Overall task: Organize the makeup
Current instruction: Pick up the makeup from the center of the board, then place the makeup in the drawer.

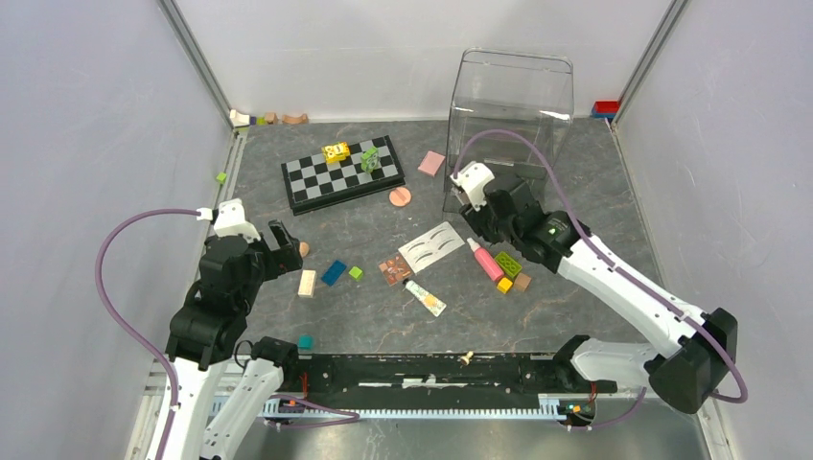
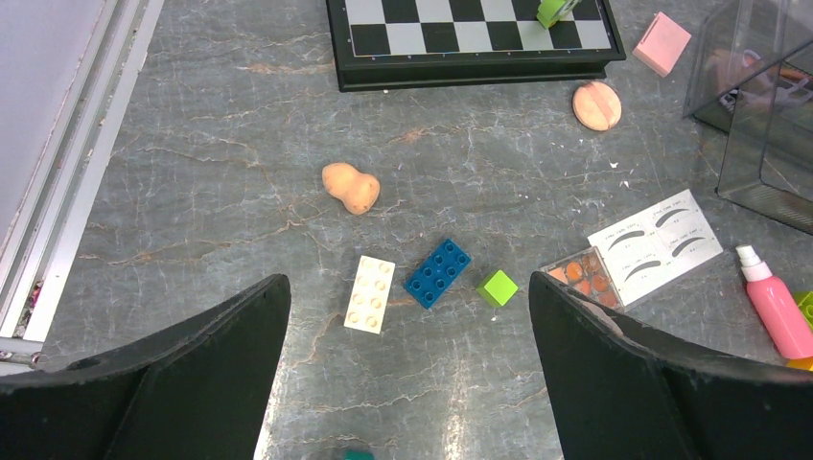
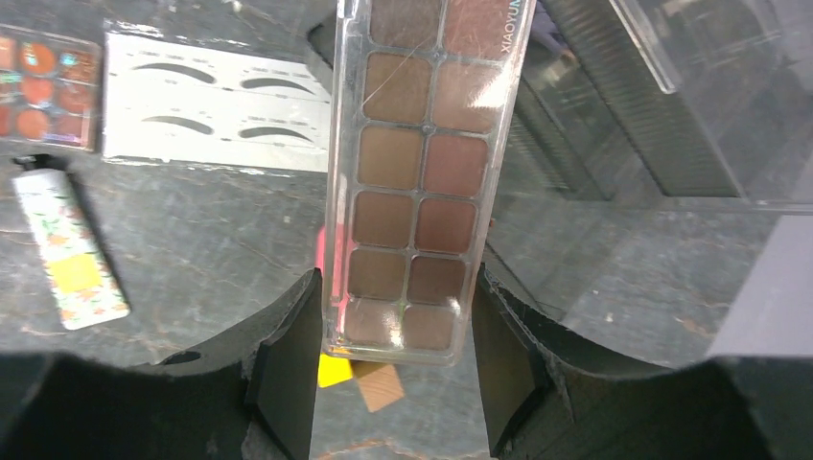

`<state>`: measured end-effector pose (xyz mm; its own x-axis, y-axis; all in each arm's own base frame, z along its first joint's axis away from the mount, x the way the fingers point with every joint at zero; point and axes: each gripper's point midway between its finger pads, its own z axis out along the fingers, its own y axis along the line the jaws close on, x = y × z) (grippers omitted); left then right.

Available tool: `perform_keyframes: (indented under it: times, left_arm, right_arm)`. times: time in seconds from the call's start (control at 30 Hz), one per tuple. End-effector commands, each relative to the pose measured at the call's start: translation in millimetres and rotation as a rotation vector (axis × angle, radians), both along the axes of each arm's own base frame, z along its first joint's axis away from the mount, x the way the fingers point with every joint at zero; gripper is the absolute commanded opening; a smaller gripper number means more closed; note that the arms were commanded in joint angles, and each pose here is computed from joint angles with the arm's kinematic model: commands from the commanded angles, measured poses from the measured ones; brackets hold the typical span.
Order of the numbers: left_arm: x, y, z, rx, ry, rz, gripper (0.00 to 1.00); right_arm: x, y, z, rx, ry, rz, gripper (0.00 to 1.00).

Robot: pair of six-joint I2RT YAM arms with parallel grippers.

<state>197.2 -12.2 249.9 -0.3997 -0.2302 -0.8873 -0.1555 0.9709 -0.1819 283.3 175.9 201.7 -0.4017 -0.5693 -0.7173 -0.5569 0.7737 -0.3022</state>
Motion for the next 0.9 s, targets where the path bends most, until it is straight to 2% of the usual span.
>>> perform_keyframes:
  times: [0.0,0.17,0.4,0.63,0.73,0.87]
  left_arm:
    - [4,3,8,-0.006,-0.039,0.022,1.0]
    - [4,2,8,-0.007,-0.04,0.02,1.0]
    - [6,-1,7,-0.008,-0.034,0.004,1.0]
    - [6,-1,6,-0.007,-0.03,0.004,1.0]
    - [6,-1,6,-0.007,-0.03,0.003,1.0]
    - [6,-1,6,-0.008,-0.032,0.003,1.0]
  right_arm:
    - [18,-14,22,-0.072,-0.045,0.034,0.0]
    - [31,-22,17,-0.214,-0.06,0.111,0.0]
    - [60,-44,9,-0.424,-0.124,0.075,0.0]
    - [69,-38,-16,-0.53,-0.093,0.245,0.0]
    - [79,-31,-13,-0.516,-0.124,0.264,0.0]
    - [93,-26,-15,-0.573,-0.128,0.306,0.0]
